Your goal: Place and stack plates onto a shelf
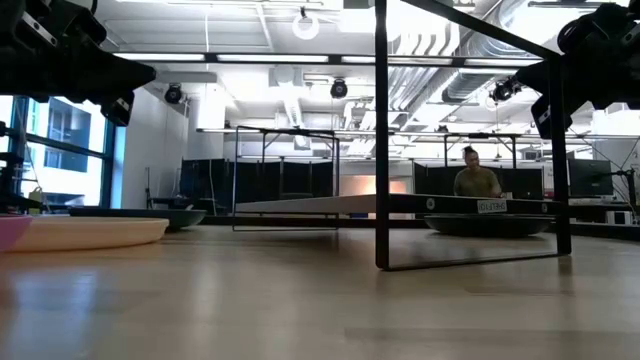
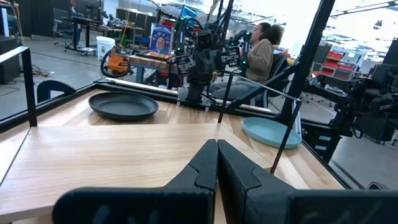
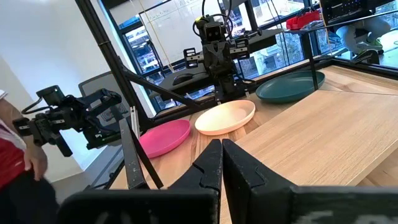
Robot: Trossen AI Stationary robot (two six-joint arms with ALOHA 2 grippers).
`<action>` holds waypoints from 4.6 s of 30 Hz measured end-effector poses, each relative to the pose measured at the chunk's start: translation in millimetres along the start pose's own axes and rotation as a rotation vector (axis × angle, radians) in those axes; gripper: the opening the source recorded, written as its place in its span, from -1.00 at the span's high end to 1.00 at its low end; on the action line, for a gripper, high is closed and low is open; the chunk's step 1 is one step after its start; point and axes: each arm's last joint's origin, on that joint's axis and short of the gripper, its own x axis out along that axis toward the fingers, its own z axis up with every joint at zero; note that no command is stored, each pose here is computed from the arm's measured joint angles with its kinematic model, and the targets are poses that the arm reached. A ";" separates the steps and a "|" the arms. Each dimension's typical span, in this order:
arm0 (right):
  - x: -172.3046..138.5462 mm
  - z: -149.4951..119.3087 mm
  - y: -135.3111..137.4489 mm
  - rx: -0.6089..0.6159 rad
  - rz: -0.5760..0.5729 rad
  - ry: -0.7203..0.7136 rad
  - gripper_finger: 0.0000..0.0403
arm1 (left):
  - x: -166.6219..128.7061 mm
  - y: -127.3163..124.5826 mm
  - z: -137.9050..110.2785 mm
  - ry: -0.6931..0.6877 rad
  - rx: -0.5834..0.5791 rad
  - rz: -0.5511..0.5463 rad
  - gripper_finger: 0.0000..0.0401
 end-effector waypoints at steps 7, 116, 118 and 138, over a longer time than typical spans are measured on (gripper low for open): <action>0.0 0.0 0.0 0.000 0.000 0.000 1.00 | 0.0 0.0 0.0 0.000 0.000 0.000 1.00; 0.0 -0.1 0.0 0.000 0.001 0.000 1.00 | 0.0 0.0 0.0 0.000 0.000 0.000 1.00; 0.0 0.0 0.0 0.000 0.000 0.000 1.00 | 0.0 0.0 0.0 0.000 0.000 0.000 1.00; -5.6 31.0 5.2 0.316 -0.015 -0.375 1.00 | 0.0 0.0 -0.1 0.000 0.000 0.000 1.00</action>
